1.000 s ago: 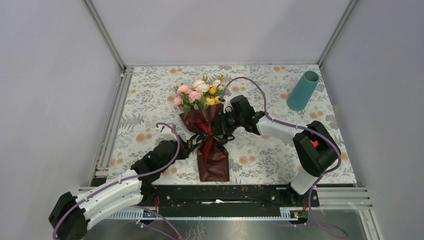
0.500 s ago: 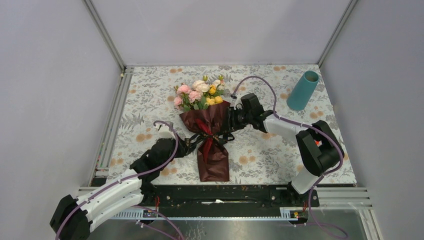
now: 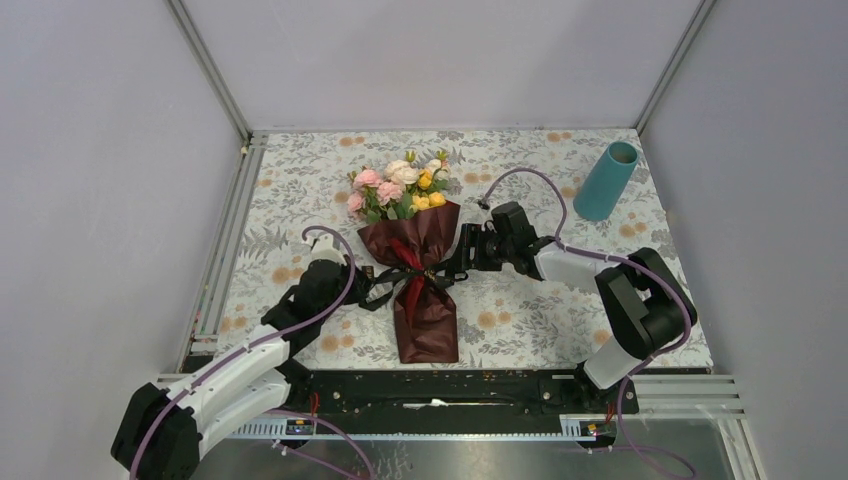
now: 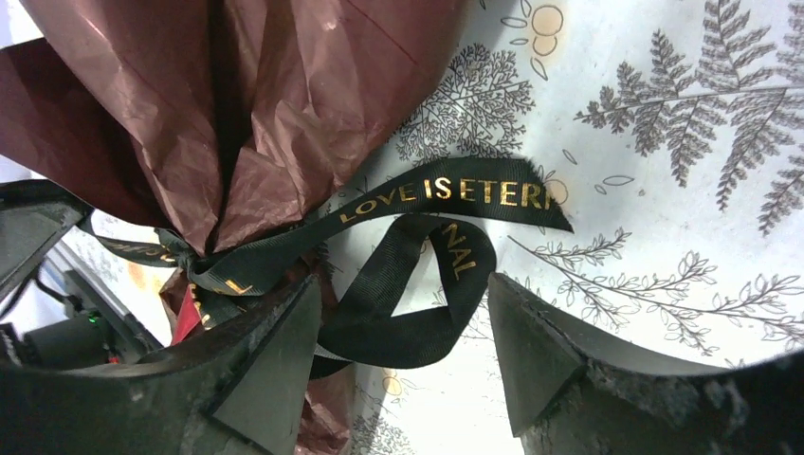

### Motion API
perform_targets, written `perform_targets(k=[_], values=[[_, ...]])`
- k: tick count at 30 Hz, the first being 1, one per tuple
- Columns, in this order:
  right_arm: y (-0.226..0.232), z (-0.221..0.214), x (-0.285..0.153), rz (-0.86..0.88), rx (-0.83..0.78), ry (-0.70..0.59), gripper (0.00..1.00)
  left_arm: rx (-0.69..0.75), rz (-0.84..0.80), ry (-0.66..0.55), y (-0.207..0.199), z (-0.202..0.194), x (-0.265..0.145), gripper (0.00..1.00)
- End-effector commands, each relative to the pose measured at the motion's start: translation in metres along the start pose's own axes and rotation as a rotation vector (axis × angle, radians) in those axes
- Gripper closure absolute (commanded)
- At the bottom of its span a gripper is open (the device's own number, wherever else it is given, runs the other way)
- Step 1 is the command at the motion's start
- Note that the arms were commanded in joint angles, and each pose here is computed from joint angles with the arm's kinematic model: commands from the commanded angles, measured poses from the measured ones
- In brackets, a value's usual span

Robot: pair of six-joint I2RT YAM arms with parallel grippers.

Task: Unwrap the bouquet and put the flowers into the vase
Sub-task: Untie the ribbon from the wrapping paper.

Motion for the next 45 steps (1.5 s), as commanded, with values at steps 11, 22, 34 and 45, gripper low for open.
perform_targets(k=[11, 22, 34, 45], values=[[0.035, 0.008, 0.020, 0.117, 0.403, -0.151, 0.26, 0.006, -0.078, -0.023, -0.021, 0.025, 0.001, 1.00], [0.035, -0.012, 0.023, 0.029, 0.538, -0.185, 0.29, 0.014, -0.093, -0.026, -0.021, 0.025, -0.003, 1.00], [0.045, -0.005, 0.033, 0.100, 0.617, -0.210, 0.41, 0.017, -0.103, -0.017, -0.020, 0.022, -0.004, 1.00], [0.051, 0.001, 0.022, 0.142, 0.624, -0.251, 0.92, 0.018, -0.099, -0.024, -0.020, 0.025, -0.006, 1.00]])
Point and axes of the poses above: each gripper's point midway between its finger pads, its own x axis out along the fingers, its own y axis along the line the jaws close on, z = x × y, the point moved 6 cm from there along -x, back along the fingers, and after that the axes turned 1 degree about -x, right-handed, at the moved point
